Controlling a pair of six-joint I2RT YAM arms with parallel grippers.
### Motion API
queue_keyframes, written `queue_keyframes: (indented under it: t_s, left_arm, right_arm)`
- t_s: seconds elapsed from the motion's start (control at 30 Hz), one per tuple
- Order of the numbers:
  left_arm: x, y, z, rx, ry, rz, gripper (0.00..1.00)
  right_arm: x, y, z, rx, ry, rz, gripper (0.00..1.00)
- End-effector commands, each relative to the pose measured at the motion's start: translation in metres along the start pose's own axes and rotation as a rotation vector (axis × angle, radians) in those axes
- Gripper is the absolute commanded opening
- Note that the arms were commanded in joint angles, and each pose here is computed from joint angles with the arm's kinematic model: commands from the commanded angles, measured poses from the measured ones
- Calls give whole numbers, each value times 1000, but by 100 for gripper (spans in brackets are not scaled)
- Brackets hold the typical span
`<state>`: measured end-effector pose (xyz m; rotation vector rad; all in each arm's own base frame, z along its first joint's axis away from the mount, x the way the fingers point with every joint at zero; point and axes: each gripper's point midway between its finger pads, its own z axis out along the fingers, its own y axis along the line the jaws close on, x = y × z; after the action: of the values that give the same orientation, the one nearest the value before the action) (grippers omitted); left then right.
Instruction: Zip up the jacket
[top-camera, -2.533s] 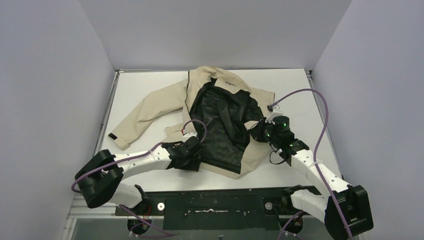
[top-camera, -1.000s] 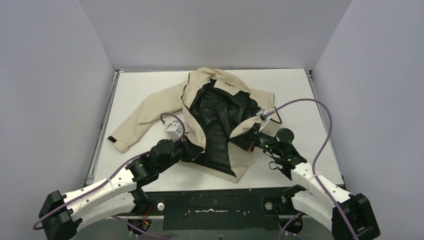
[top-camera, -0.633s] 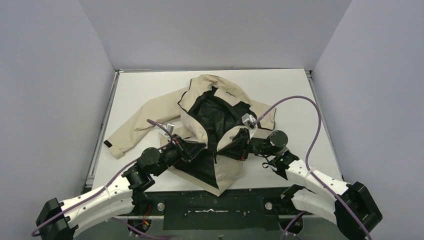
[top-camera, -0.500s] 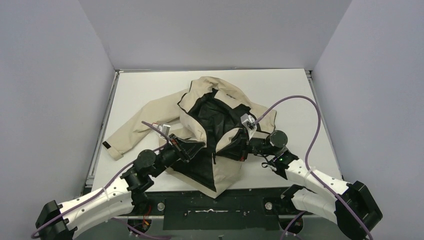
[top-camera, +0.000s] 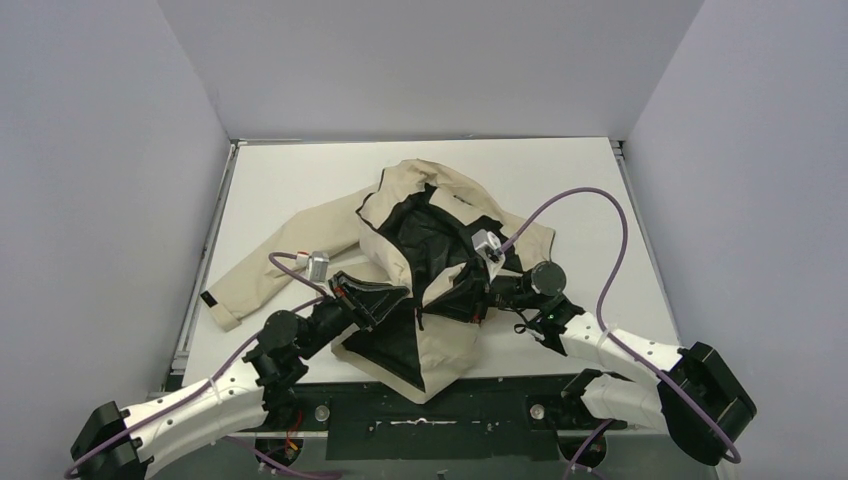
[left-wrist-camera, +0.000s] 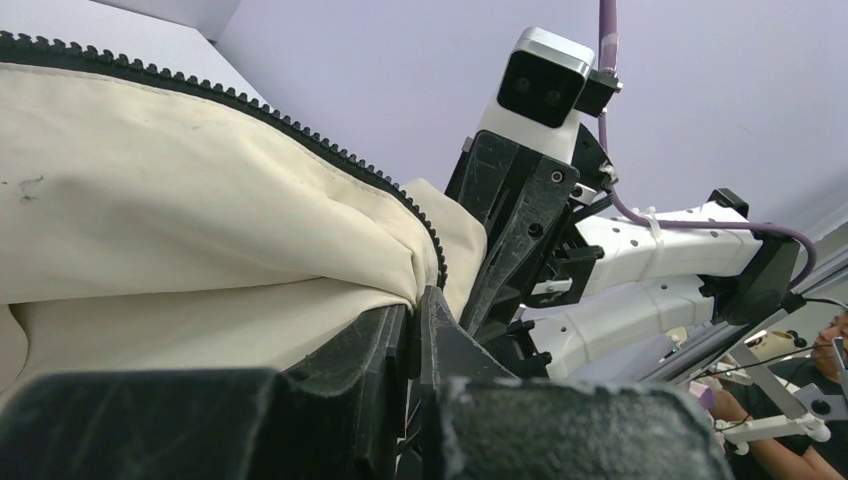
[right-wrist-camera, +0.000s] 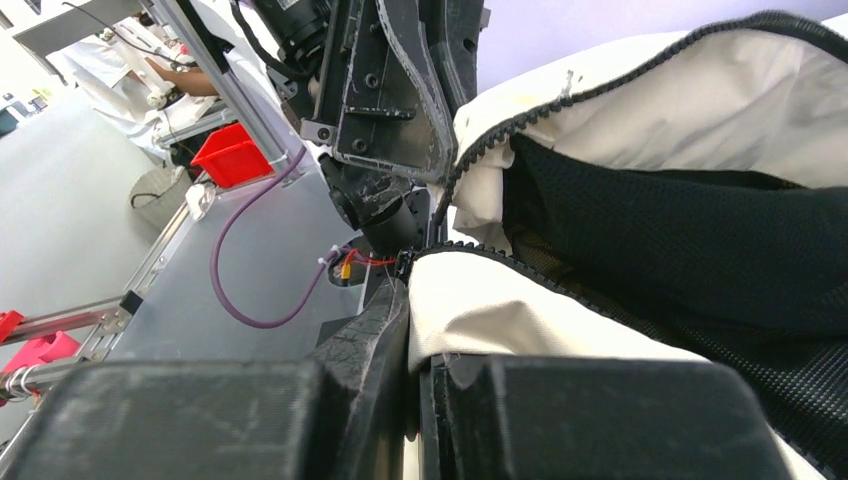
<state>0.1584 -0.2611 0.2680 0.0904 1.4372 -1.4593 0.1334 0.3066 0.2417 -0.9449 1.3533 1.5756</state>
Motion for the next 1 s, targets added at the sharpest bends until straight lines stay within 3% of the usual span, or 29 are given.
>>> queue_keyframes:
  t_s: [0.0,0.23,0.97]
  left_arm:
    - [-19,-31,-1,135,-65,-9,0]
    - [-16,-31,-3,143,-61,-28,0]
    - [-24,-36,-4,158,-90,-25,0]
  right_arm:
    - [-41,13,7,-47,-124,-173,0]
    - [-45,14,5,-38,-161,-202,0]
    - [-28,11,7,-45,-105,-167,0]
